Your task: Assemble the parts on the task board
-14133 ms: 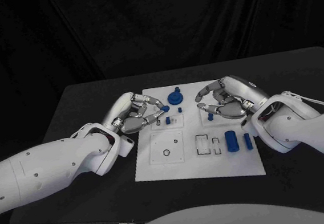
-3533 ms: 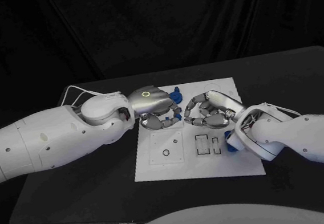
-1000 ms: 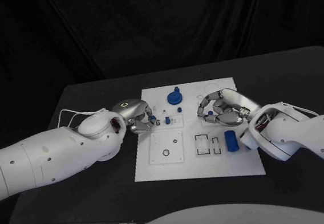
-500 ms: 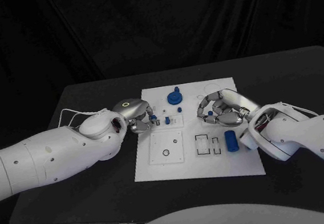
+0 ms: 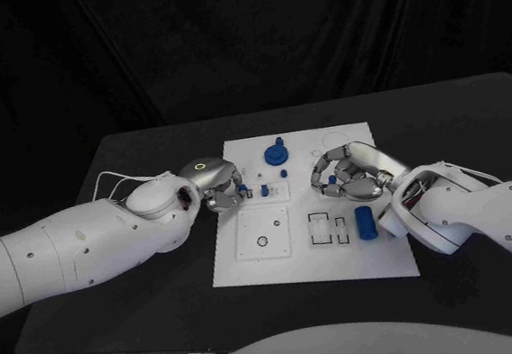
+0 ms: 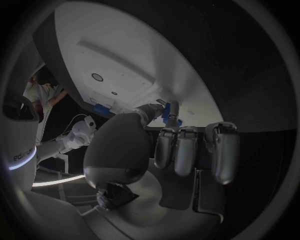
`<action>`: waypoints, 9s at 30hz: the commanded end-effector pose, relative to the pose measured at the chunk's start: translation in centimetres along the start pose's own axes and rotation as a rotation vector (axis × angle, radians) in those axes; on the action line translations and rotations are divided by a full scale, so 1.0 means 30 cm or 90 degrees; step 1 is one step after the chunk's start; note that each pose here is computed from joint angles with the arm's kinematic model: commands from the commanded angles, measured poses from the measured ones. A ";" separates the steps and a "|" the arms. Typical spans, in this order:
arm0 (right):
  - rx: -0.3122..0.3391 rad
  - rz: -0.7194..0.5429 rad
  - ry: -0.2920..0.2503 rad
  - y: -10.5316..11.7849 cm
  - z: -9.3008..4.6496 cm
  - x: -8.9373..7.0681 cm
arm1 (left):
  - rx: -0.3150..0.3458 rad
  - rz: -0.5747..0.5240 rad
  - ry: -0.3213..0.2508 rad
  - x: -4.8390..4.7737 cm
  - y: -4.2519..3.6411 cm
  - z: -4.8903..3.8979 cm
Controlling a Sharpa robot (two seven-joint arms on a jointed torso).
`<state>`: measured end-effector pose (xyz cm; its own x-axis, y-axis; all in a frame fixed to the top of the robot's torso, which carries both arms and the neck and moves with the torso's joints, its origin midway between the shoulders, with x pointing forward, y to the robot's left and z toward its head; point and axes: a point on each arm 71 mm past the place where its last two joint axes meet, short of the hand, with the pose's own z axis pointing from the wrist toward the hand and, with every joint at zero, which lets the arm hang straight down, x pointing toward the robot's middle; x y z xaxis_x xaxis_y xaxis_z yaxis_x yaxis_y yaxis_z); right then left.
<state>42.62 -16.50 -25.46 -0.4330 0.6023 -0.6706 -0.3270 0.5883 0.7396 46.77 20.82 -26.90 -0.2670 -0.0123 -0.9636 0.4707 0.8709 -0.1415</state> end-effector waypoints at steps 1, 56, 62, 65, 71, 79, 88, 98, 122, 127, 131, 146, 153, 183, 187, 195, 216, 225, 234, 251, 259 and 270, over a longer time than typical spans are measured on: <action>0.011 -0.001 0.010 -0.004 0.000 0.006 | 0.023 0.006 0.027 0.018 -0.009 0.001; 0.018 0.002 0.022 -0.006 -0.001 0.013 | 0.004 0.010 0.054 0.038 0.010 0.002; 0.018 0.002 0.023 -0.006 0.000 0.015 | 0.002 0.009 0.053 0.038 0.013 0.000; 0.018 0.002 0.024 -0.006 0.000 0.015 | 0.001 0.009 0.052 0.038 0.013 0.000; 0.019 0.002 0.026 -0.007 0.000 0.017 | -0.004 0.009 0.050 0.038 0.017 -0.002; 0.020 0.002 0.028 -0.008 0.000 0.018 | -0.011 0.009 0.049 0.038 0.025 -0.006; 0.020 0.003 0.030 -0.008 0.001 0.019 | -0.017 0.017 0.048 0.037 0.030 -0.008; 0.021 0.003 0.030 -0.009 0.000 0.019 | -0.021 0.027 0.035 0.032 0.040 -0.015; 0.024 0.002 0.031 -0.012 0.000 0.018 | -0.004 0.020 -0.010 0.010 0.052 -0.052; 0.028 0.001 0.029 -0.017 -0.002 0.014 | 0.022 0.024 -0.039 -0.054 0.049 -0.069; 0.028 0.001 0.029 -0.019 -0.002 0.013 | 0.040 0.004 -0.035 -0.132 0.046 -0.066; 0.020 0.003 0.025 -0.006 -0.008 0.014 | 0.027 -0.032 0.232 -0.254 0.033 0.046; 0.012 0.006 0.023 0.003 -0.016 0.014 | -0.007 0.012 0.293 -0.251 0.025 0.096; -0.021 0.014 0.008 0.034 -0.050 0.006 | -0.044 0.034 0.316 -0.255 0.029 0.178; -0.022 0.014 0.010 0.036 -0.047 0.009 | -0.041 0.033 0.317 -0.251 0.026 0.180; -0.023 0.015 0.012 0.038 -0.045 0.012 | -0.032 0.031 0.311 -0.251 0.019 0.185; -0.027 0.015 0.012 0.040 -0.044 0.013 | -0.037 0.032 0.338 -0.218 0.013 0.185; -0.028 0.015 0.013 0.040 -0.041 0.015 | -0.038 0.032 0.344 -0.208 0.011 0.185; -0.028 0.014 0.013 0.040 -0.039 0.015 | -0.033 0.031 0.344 -0.203 0.004 0.188; -0.026 0.014 0.011 0.037 -0.042 0.011 | -0.027 0.025 0.346 -0.184 0.003 0.189; -0.025 0.014 0.012 0.037 -0.041 0.013 | -0.029 0.025 0.344 -0.179 0.002 0.189; -0.022 0.013 0.012 0.034 -0.040 0.012 | -0.036 0.024 0.328 -0.180 0.006 0.187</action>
<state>41.13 -16.31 -24.88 -0.4647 0.6007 -0.6506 -0.3443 0.5543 0.7577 53.05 18.39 -22.95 -0.6441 0.2558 -0.7209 0.4439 0.8925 -0.0798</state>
